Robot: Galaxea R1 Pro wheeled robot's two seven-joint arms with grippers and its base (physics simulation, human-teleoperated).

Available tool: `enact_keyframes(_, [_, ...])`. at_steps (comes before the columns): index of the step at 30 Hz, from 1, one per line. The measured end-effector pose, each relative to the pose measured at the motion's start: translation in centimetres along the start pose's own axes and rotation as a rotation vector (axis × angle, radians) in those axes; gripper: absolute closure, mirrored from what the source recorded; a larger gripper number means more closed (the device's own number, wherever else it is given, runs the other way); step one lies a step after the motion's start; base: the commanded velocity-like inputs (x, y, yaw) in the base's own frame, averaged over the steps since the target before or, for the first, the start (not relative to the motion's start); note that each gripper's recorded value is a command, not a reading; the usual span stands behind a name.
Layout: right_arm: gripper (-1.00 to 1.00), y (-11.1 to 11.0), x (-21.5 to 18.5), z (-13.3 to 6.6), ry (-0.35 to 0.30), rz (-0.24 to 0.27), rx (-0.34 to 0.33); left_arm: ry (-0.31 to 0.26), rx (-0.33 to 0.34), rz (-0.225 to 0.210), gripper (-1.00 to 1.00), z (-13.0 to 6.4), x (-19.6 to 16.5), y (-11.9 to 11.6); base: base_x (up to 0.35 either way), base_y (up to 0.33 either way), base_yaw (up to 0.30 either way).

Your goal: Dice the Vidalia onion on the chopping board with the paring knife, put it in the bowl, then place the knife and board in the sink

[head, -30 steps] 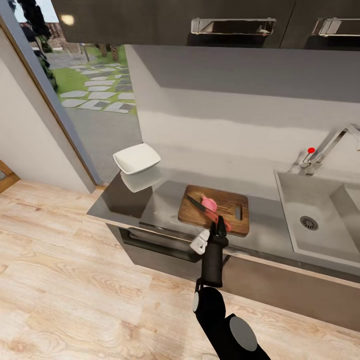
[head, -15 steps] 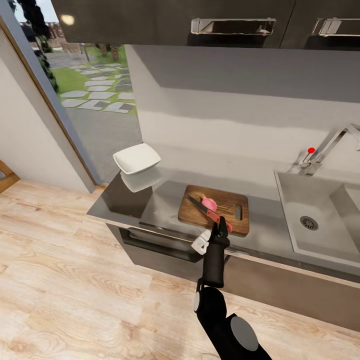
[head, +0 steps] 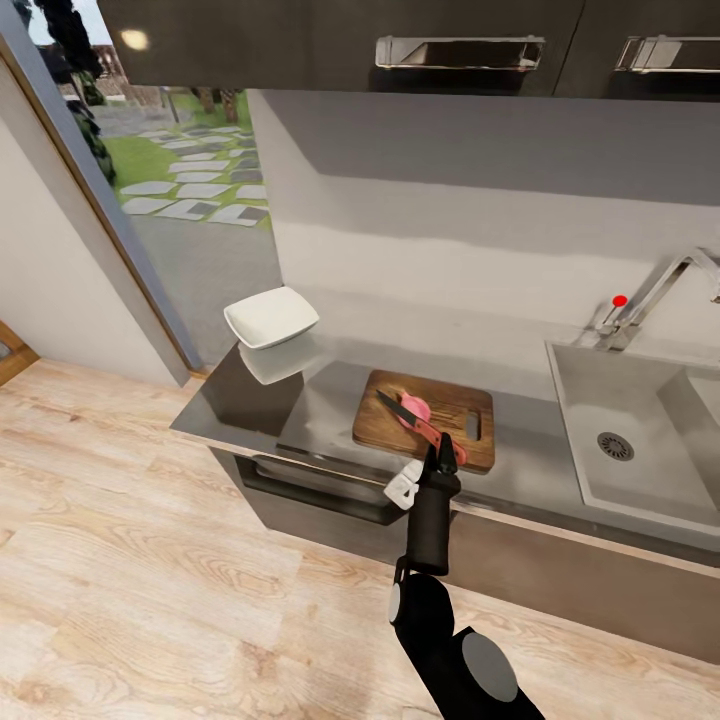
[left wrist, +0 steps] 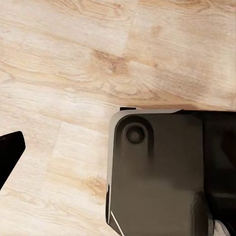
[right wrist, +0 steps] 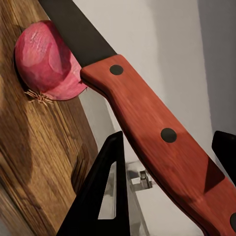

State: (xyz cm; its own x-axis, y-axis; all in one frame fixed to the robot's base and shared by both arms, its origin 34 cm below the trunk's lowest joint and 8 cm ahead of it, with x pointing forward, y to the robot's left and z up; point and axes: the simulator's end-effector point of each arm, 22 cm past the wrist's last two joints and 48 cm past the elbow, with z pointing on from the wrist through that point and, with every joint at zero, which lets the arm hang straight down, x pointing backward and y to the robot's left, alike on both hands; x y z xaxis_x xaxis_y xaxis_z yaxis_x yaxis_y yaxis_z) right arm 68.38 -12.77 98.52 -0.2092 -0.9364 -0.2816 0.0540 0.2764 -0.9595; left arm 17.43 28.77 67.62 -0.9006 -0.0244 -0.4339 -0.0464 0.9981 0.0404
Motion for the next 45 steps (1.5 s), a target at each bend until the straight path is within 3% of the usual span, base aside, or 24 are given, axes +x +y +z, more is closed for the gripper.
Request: enact_keyframes(45, [1.0,-0.43,0.1,0.14,-0.001,-0.006,0.012,-0.006,0.001,-0.001,-1.0,0.07,-0.28,-0.05,0.009,-0.005,0.0])
